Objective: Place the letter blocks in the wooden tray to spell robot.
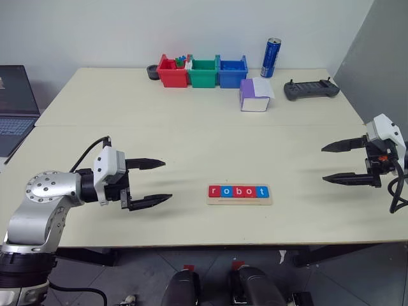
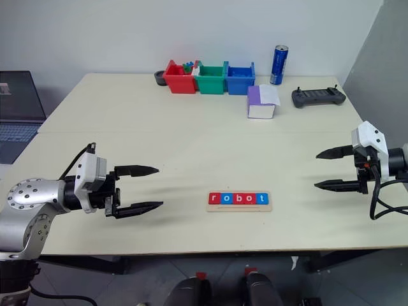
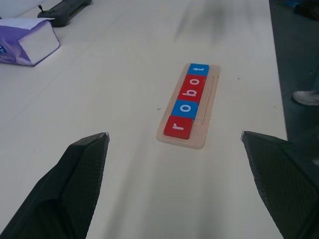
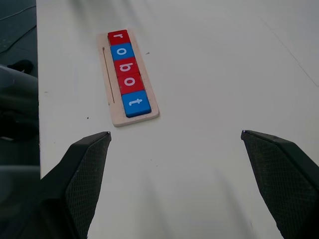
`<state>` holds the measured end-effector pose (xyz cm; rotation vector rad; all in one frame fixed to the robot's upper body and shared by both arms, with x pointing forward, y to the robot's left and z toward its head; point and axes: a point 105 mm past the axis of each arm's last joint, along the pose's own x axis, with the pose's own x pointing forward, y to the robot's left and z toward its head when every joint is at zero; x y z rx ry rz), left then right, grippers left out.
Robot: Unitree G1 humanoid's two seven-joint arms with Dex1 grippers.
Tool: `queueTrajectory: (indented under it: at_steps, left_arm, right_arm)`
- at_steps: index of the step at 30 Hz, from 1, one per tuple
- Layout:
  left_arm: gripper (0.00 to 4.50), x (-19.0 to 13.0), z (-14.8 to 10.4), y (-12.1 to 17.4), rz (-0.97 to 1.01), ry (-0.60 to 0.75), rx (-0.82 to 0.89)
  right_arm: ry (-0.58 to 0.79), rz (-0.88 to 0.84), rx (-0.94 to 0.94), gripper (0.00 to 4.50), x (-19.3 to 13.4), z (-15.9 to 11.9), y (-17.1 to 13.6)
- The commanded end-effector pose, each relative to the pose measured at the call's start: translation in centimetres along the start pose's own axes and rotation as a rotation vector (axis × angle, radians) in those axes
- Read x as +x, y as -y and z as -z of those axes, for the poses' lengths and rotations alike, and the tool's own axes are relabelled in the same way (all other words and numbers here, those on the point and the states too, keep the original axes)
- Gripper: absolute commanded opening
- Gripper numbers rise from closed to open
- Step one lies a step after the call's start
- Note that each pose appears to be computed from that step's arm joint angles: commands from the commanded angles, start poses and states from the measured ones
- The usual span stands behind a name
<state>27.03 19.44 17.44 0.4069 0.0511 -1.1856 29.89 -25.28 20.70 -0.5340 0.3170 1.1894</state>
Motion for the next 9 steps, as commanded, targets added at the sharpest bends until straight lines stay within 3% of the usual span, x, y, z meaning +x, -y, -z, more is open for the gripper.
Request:
queueTrajectory:
  at_steps: [1, 9]
  left_arm:
    - [4.5, -0.01, -0.65, -0.34, -0.012, 0.018, 0.034]
    - [4.5, 0.1, -0.89, -0.39, -0.01, 0.022, 0.056]
  right_arm:
    - [0.005, -0.068, -0.056, 4.45, -0.67, -0.98, -0.56]
    - [0.006, -0.071, -0.063, 4.45, -0.45, -1.1, -0.37]
